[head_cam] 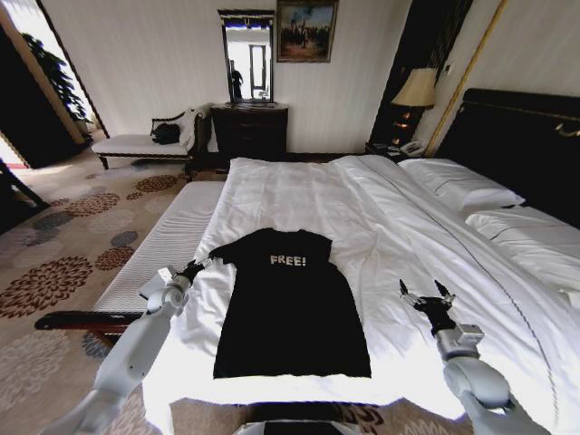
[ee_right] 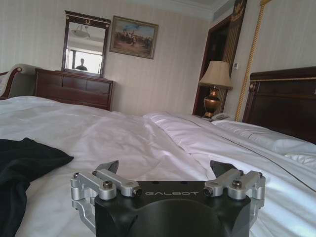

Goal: Fold the clothes on the bed.

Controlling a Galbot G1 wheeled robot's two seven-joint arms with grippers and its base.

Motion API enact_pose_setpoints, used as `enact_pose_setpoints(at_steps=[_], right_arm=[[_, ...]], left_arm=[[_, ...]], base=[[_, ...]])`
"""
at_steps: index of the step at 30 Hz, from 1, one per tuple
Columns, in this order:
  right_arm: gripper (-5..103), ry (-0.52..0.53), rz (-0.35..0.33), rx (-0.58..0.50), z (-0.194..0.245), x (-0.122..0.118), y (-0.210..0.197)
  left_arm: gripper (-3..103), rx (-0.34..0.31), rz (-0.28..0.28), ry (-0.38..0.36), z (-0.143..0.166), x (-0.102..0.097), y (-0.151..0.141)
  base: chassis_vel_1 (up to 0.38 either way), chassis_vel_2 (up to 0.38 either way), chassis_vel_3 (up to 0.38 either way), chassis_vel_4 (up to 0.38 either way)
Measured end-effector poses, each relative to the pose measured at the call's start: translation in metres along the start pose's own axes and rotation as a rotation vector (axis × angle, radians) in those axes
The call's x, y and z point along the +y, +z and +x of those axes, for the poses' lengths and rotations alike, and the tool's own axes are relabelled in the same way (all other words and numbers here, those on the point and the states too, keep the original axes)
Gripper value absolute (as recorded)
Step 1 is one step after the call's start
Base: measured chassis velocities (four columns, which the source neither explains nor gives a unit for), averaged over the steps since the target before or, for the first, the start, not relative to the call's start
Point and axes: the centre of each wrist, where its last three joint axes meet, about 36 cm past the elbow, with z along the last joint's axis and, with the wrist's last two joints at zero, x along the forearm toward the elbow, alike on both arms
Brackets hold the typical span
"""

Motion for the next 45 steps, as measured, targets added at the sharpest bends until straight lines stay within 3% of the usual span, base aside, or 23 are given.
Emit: enact_pose_setpoints(at_steps=[4,16,19,20,23,25,27,28,31,33,40,45], right_arm=[[100,0.005,-0.001,0.001,-0.001,-0.002,-0.001],[100,0.009,-0.003,0.018,0.004,-0.003,0.002],[100,0.012,-0.002,0.017,0.005,-0.004,0.001],[100,0.012,-0.002,0.017,0.005,-0.004,0.001],[100,0.015,-0.001,0.018,0.007,-0.007,0.0],[100,0.015,-0.001,0.021,0.007,-0.007,0.0],[100,0.016,-0.002,0.023,0.008,-0.006,0.001],[100,0.016,-0.002,0.023,0.008,-0.006,0.001],[100,0.017,-0.008,0.028,0.01,-0.004,0.003],[100,0.017,-0.009,0.029,0.01,-0.004,0.003],[100,0.018,-0.015,0.037,0.012,-0.002,0.006],[100,0.018,-0.017,0.04,0.013,-0.001,0.007]], left_arm=[[103,0.013,0.008,0.012,-0.005,-0.007,0.005],[93,0.021,0.008,0.022,-0.024,-0.02,0.005],[80,0.025,0.014,0.018,-0.03,-0.021,0.007],[80,0.025,0.014,0.018,-0.03,-0.021,0.007],[64,0.027,0.019,0.018,-0.032,-0.023,0.009],[64,0.027,0.019,0.017,-0.032,-0.023,0.009],[54,0.025,0.02,0.015,-0.032,-0.022,0.009],[54,0.025,0.02,0.015,-0.032,-0.022,0.009],[37,0.019,0.019,0.007,-0.032,-0.018,0.008],[37,0.018,0.019,0.006,-0.032,-0.018,0.007],[5,0.005,0.013,0.002,-0.031,-0.015,0.004],[1,-0.001,0.006,0.001,-0.03,-0.014,0.0]], base=[[0.0,0.0,0.0,0.0],[0.0,0.0,0.0,0.0],[0.0,0.0,0.0,0.0],[0.0,0.0,0.0,0.0],[0.0,0.0,0.0,0.0],[0.0,0.0,0.0,0.0],[0.0,0.0,0.0,0.0],[0.0,0.0,0.0,0.0],[0.0,0.0,0.0,0.0],[0.0,0.0,0.0,0.0],[0.0,0.0,0.0,0.0],[0.0,0.0,0.0,0.0]])
